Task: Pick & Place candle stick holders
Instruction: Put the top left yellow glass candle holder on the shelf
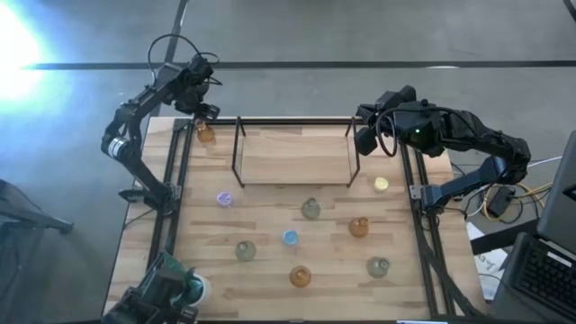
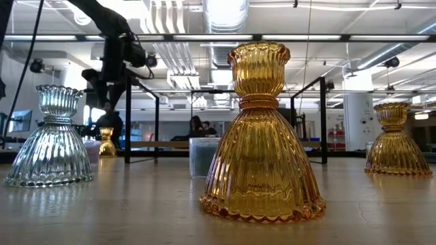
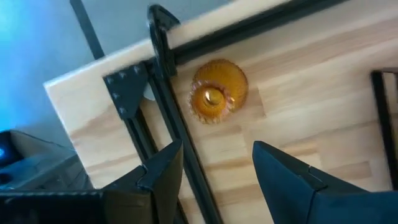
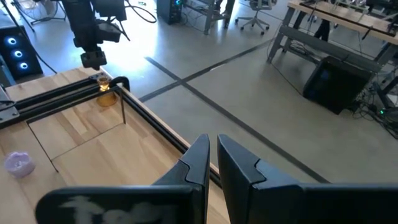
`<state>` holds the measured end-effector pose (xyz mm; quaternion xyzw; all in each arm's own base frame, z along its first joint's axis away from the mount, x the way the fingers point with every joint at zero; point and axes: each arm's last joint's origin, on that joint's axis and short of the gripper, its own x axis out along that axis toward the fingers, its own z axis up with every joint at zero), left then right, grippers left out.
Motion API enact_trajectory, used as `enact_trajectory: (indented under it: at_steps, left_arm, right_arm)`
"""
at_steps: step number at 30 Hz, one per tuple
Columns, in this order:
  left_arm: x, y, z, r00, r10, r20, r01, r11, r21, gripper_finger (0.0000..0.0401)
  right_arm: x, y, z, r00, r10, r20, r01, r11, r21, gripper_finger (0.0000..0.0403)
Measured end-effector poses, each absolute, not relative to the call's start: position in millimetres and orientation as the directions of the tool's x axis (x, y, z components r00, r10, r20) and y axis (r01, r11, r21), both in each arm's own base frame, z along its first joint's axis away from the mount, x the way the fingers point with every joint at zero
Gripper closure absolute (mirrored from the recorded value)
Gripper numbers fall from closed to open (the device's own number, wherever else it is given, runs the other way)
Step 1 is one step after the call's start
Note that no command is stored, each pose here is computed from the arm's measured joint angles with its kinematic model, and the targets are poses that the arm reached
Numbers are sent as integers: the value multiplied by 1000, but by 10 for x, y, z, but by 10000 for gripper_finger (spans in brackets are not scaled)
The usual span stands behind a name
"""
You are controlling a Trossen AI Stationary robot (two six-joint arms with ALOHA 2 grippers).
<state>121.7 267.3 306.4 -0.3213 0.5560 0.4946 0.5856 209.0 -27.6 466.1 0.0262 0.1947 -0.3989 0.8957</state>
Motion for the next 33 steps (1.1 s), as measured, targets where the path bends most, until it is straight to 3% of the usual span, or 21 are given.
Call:
enact_trajectory:
  at_steps: [4,14,21,26,33]
  left_arm:
    - [1233,2643,3126,-106,216,-971,-950,265,163,202]
    - [1553,2366,3427,30,297,-955,-993,120,6,204]
    - [1970,2074,3442,41,371,-928,-997,-49,-64,204]
    - [2203,1830,3450,19,444,-896,-973,-197,-119,204]
    - [2419,1517,3462,-4,544,-839,-940,-289,-182,204]
  right_arm:
    - [2090,-276,4661,606,-705,-370,725,680,-108,376]
    - [2079,-322,4660,591,-716,-372,708,681,-189,376]
    - [1869,-480,4739,612,-696,-377,664,710,-234,376]
    - [1690,-602,4795,701,-593,-395,557,802,-216,376]
    - [1555,-771,4792,731,-532,-427,429,845,-319,376]
